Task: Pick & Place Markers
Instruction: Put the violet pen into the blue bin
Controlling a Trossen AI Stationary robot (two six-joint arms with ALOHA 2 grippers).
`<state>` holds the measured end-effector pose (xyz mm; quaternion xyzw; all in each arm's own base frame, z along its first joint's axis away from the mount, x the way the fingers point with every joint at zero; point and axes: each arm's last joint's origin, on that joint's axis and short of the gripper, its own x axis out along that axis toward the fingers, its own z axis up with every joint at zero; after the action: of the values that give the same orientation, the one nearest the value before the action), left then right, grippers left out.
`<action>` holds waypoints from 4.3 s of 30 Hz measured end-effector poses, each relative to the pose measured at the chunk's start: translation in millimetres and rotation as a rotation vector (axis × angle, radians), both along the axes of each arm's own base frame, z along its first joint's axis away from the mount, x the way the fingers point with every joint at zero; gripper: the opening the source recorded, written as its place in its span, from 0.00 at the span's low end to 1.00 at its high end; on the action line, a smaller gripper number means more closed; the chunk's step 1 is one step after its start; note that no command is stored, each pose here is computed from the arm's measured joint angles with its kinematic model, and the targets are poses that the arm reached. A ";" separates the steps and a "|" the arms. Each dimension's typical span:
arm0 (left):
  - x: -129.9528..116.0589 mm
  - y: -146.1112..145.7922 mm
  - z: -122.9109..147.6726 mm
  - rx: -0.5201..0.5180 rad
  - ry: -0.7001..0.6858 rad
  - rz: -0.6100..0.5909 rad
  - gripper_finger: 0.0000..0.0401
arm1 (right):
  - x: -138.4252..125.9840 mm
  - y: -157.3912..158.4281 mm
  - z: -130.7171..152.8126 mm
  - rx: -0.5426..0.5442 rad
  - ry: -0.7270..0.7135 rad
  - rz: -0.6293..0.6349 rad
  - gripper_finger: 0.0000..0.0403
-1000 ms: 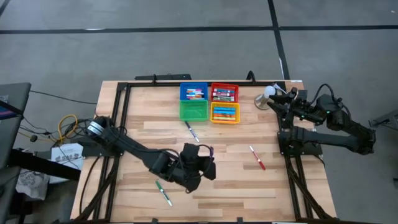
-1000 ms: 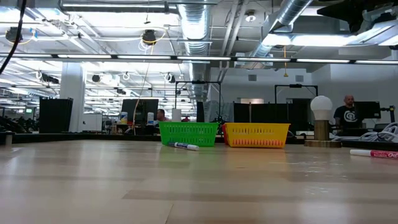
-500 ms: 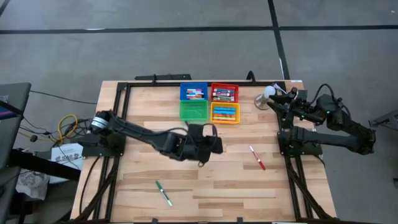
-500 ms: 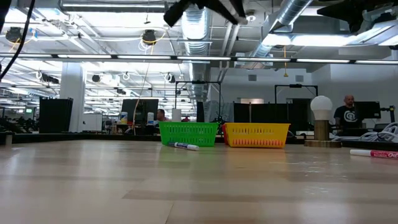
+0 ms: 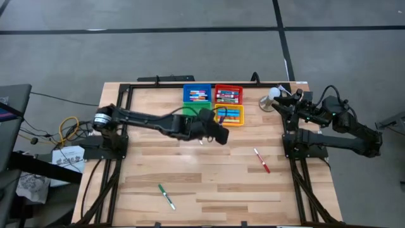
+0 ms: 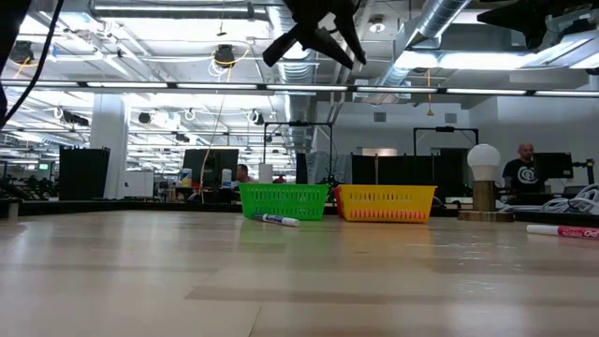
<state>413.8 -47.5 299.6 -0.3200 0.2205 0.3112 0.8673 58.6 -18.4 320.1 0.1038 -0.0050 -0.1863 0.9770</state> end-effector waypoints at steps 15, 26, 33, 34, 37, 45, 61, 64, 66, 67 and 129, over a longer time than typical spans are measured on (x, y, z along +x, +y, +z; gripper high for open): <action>-25.3 82.7 41.6 0.255 0.121 -0.177 0.13 | 0.1 0.0 0.0 0.000 0.000 0.000 0.42; -41.4 156.4 43.8 0.409 0.258 -0.283 0.13 | 0.0 0.0 0.0 0.000 -0.001 0.000 0.42; -56.3 202.9 41.5 0.441 0.301 -0.323 0.13 | 0.0 0.0 0.0 0.000 -0.001 0.000 0.42; -57.9 208.6 40.2 0.439 0.305 -0.327 0.13 | 0.0 0.0 0.0 0.000 -0.001 0.000 0.42; -62.0 223.4 35.7 0.428 0.311 -0.350 0.13 | 0.0 0.0 0.0 0.000 -0.001 0.000 0.42; -51.6 251.2 -6.1 0.341 0.365 -0.445 0.13 | 0.0 0.0 0.0 0.001 -0.001 0.001 0.42; -46.8 280.7 -59.8 0.218 0.431 -0.531 0.13 | -1.6 0.5 -15.6 -0.017 0.180 0.010 0.42; -48.5 281.9 -66.7 0.205 0.466 -0.559 0.13 | -1.7 0.5 -15.7 -0.016 0.181 0.010 0.42; -47.9 282.1 -72.4 0.193 0.484 -0.571 0.13 | -1.6 0.5 -15.3 -0.018 0.177 0.009 0.42; -47.6 282.2 -76.1 0.185 0.496 -0.580 0.13 | -1.6 0.4 -15.1 -0.018 0.175 0.008 0.42; -51.5 301.6 -113.7 0.330 0.666 -0.820 0.19 | -0.4 2.7 -12.1 -0.019 0.140 0.048 0.42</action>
<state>362.3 254.1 185.9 0.0479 0.5379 0.0626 0.8393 58.3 -15.8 308.0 0.0812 0.0642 -0.1696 0.9801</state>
